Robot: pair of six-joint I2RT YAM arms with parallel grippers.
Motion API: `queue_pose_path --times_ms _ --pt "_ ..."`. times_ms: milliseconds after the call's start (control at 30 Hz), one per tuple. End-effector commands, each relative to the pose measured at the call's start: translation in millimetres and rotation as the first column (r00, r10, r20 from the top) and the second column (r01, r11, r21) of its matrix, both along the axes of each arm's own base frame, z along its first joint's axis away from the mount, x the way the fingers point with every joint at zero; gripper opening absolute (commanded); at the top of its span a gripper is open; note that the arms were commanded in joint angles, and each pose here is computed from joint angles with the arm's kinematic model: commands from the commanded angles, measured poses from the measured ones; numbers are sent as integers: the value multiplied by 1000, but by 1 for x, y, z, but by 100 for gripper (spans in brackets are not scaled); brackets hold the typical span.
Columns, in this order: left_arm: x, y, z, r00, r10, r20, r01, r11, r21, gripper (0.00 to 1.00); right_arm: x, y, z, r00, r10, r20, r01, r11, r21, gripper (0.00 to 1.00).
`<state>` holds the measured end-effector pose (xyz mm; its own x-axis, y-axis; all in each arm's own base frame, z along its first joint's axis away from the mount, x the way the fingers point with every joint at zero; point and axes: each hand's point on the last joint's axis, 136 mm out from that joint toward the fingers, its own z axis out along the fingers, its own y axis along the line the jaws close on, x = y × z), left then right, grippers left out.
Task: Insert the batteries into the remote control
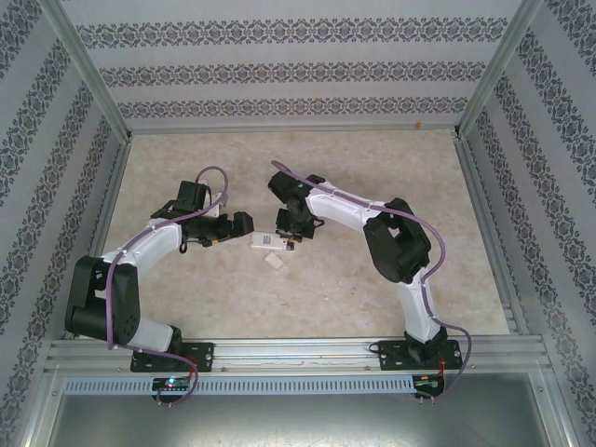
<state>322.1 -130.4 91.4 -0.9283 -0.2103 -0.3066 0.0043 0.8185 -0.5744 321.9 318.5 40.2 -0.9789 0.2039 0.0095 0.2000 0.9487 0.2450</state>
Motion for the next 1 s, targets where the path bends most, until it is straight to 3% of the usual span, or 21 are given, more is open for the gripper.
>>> queue_pose_path --times_ms 0,400,800,967 --pt "-2 5 -6 1000 -3 -7 3 1000 25 100 1 1 -7 1000 -13 -26 13 1000 -4 14" --pt "-2 5 -7 1000 -4 -11 4 1000 26 100 -9 -12 -35 998 -8 -66 2 996 -93 9" --pt "-3 6 -9 1000 -2 -14 2 999 34 100 -1 -31 -58 991 121 -63 -134 950 -281 5" --pt "-2 6 -8 1000 -3 -13 3 999 34 100 4 -16 -37 991 128 -38 -133 970 -203 5"
